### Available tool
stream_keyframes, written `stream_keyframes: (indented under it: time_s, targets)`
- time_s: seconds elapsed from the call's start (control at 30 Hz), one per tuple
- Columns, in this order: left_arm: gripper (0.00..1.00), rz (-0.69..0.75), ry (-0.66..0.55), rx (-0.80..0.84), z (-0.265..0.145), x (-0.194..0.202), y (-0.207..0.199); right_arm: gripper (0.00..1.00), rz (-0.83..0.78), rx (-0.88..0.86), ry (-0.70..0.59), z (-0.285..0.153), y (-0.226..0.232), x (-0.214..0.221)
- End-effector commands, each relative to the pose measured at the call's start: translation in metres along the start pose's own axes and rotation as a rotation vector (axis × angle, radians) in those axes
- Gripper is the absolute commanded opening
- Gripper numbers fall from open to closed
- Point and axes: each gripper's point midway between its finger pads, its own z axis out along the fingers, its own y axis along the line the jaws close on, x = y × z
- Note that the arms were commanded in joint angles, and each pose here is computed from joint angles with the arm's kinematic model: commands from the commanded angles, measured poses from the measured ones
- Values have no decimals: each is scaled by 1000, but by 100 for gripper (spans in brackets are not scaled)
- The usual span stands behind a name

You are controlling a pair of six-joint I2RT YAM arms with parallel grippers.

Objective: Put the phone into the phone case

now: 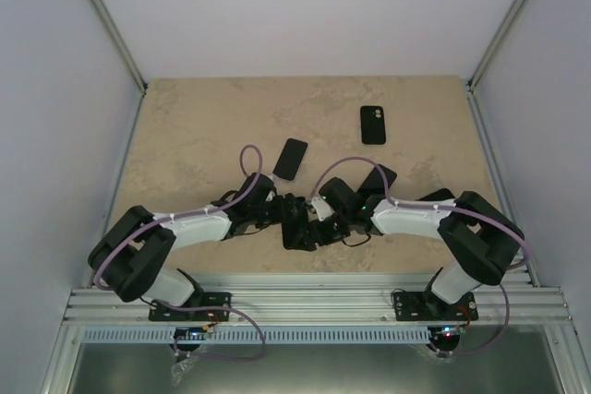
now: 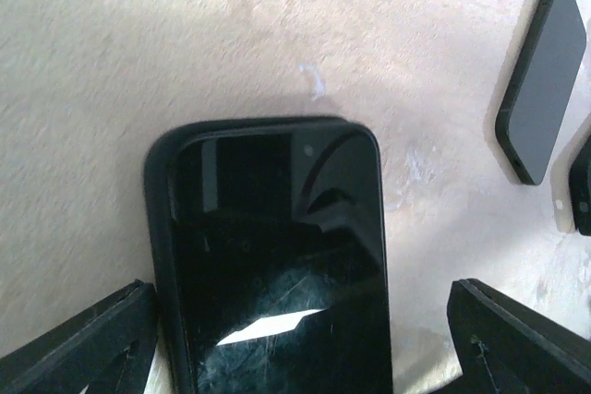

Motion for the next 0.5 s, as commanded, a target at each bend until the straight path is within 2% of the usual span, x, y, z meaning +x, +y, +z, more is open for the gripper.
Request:
stream_keyframes:
  time_s: [0.0, 0.3, 0.47]
  targets:
    - [88, 10, 102, -140, 12, 21, 37, 82, 24, -42, -42, 6, 17, -6]
    - [88, 26, 42, -161, -9, 9, 35, 81, 57, 72, -83, -11, 3, -9]
    - [87, 25, 41, -142, -23, 15, 34, 79, 88, 148, -90, -20, -11, -11]
